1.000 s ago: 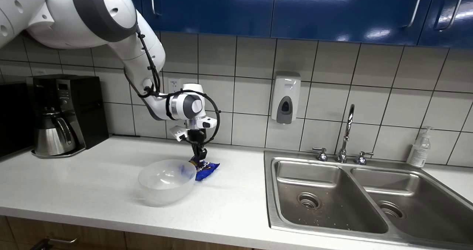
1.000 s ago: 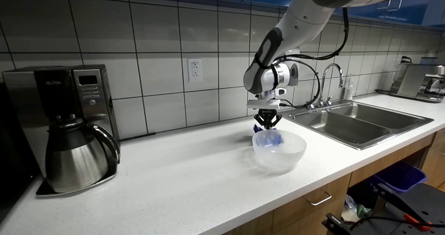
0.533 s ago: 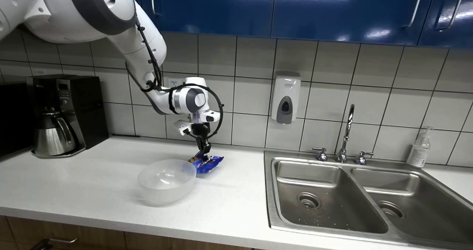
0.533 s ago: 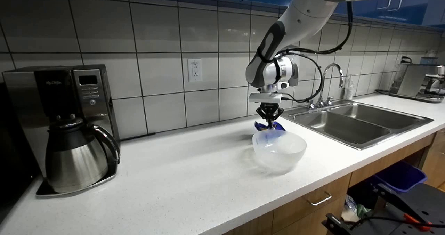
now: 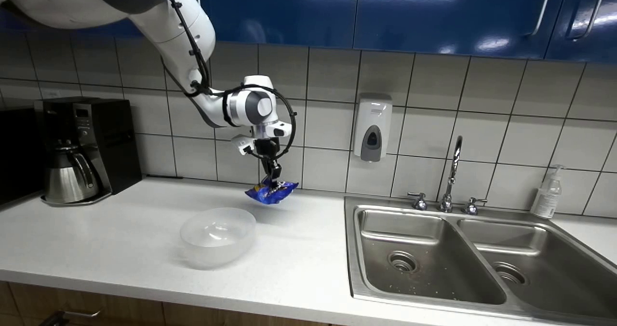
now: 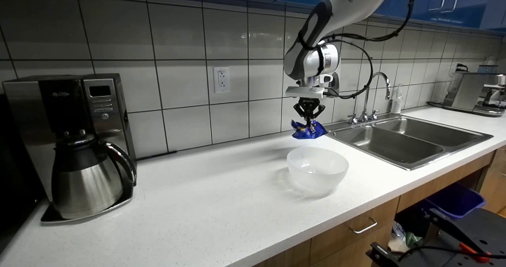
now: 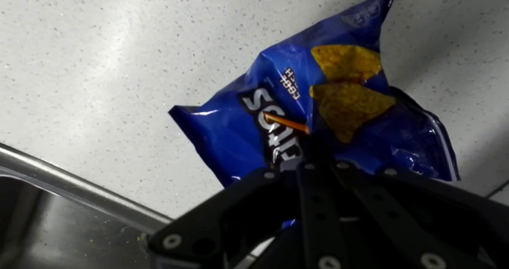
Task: Pick up the blue Doritos packet and put it in the clear bowl
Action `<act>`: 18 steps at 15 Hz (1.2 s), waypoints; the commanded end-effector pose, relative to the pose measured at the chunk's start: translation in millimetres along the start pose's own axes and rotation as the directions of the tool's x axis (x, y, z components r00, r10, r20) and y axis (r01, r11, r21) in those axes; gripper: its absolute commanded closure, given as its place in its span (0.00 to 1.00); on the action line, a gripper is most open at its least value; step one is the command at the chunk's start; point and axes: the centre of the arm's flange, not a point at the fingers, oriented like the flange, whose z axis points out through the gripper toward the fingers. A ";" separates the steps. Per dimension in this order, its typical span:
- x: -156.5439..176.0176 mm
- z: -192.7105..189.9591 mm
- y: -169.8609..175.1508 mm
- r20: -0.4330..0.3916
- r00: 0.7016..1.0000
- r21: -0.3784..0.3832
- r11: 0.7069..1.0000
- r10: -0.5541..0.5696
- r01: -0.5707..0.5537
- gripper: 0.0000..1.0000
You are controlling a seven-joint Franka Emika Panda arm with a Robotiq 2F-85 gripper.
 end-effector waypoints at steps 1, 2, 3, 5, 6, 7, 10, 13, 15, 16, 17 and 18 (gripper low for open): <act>-26.6 -41.2 18.9 0.013 1.000 0.011 1.000 -0.013 0.013 1.00; -35.5 -49.8 20.9 0.016 1.000 0.012 1.000 -0.023 0.023 1.00; -45.0 -57.7 22.9 0.020 0.999 0.014 0.999 -0.032 0.032 1.00; -66.1 -73.2 25.9 0.029 0.998 0.018 0.998 -0.053 0.053 1.00; -77.0 -80.2 27.1 0.033 0.997 0.017 0.998 -0.068 0.067 1.00; -88.9 -86.7 28.9 0.040 0.996 0.014 0.996 -0.084 0.084 1.00; -128.7 -94.0 35.2 0.072 0.987 -0.017 0.989 -0.144 0.145 1.00; -160.1 -92.7 45.8 0.106 0.974 -0.061 0.977 -0.198 0.205 1.00; -174.1 -85.1 53.6 0.131 0.968 -0.096 0.969 -0.213 0.226 1.00; -178.4 -79.7 57.0 0.137 0.967 -0.112 0.967 -0.213 0.229 1.00; -181.6 -71.2 59.5 0.142 0.968 -0.130 0.965 -0.209 0.227 1.00; -182.4 -62.7 60.9 0.150 0.968 -0.145 0.963 -0.203 0.225 1.00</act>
